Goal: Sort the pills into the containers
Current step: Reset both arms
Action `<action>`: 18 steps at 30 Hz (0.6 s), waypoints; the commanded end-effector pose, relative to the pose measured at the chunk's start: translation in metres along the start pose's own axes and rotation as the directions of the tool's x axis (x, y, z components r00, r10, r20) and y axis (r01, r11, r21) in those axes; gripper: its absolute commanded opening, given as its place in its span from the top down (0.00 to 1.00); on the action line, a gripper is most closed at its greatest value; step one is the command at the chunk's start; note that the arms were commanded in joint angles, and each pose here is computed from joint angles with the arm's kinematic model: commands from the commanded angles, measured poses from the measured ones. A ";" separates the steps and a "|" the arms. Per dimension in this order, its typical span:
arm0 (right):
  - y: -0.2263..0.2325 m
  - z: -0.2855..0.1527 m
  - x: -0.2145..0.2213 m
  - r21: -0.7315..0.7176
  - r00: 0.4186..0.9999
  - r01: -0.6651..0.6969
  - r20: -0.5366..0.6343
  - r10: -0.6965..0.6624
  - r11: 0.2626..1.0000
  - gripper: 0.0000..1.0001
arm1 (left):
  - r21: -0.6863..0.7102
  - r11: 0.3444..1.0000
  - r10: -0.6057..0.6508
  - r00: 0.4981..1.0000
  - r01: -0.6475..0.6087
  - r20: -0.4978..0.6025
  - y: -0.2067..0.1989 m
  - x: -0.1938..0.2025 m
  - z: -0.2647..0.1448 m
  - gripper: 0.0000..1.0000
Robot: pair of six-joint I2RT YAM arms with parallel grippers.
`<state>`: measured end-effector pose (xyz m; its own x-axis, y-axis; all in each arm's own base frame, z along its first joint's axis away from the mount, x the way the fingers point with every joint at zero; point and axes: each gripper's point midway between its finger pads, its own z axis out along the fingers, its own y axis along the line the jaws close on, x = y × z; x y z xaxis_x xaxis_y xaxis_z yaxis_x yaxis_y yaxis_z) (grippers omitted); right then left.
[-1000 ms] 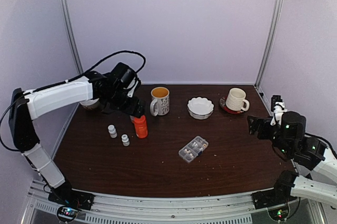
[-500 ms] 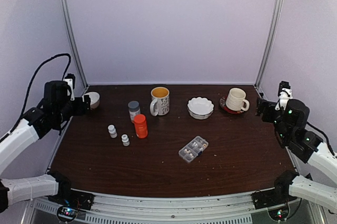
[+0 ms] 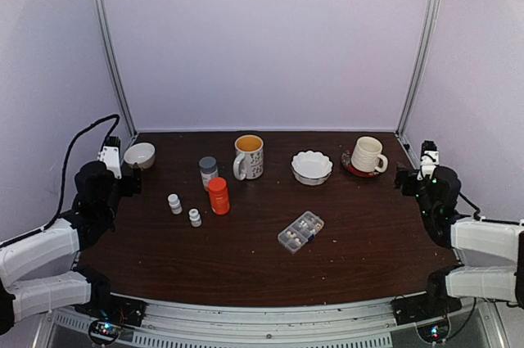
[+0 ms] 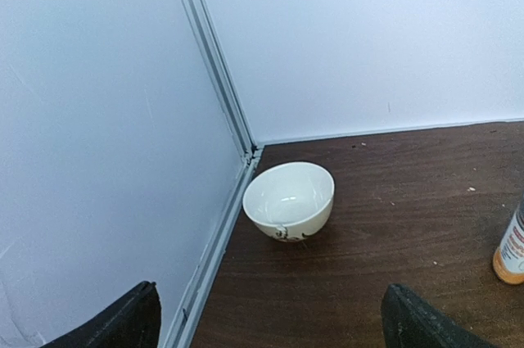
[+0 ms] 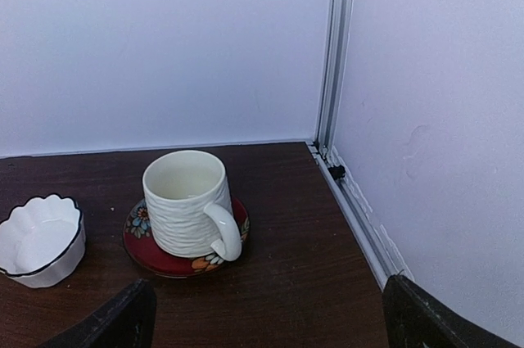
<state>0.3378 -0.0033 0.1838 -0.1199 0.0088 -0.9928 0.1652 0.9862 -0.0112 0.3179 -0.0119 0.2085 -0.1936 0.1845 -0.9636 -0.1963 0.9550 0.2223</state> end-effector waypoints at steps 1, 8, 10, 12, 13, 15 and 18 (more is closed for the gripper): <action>-0.001 0.005 -0.022 -0.017 0.983 -0.001 0.183 0.004 1.000 0.03 | -0.123 0.992 -0.015 0.994 0.029 0.109 0.019 -0.019 0.014 0.02; 0.002 0.027 0.001 -0.021 0.991 0.012 0.131 -0.010 1.000 0.07 | -0.126 0.991 -0.031 0.997 0.040 0.071 0.019 0.007 0.037 0.02; 0.000 0.028 -0.001 -0.008 0.989 0.008 0.151 -0.007 1.000 0.07 | -0.129 0.991 -0.030 0.998 0.038 0.063 0.019 0.017 0.042 0.03; 0.001 0.027 0.002 -0.014 0.991 0.015 0.130 -0.013 1.000 0.00 | -0.144 0.989 -0.031 0.997 0.041 0.072 0.023 0.019 0.048 0.02; 0.001 0.027 0.000 -0.015 0.990 0.017 0.142 -0.014 1.000 0.00 | -0.139 0.990 -0.017 0.998 0.026 0.062 0.024 0.021 0.051 0.02; 0.003 0.023 -0.002 -0.030 0.986 0.018 0.166 -0.013 0.999 0.07 | -0.080 0.997 0.003 0.997 0.003 0.072 0.020 0.018 0.060 0.02; 0.003 0.021 -0.002 -0.034 0.984 0.019 0.176 -0.013 0.999 0.13 | -0.038 0.999 0.011 0.997 -0.008 0.082 0.020 0.022 0.068 0.07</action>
<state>0.3626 -0.0037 0.1703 -0.0121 -0.0297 -0.9995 0.1360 0.9902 -0.0311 0.3594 0.0325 0.1551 -0.2492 0.1985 -0.9479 -0.2935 0.9173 0.2692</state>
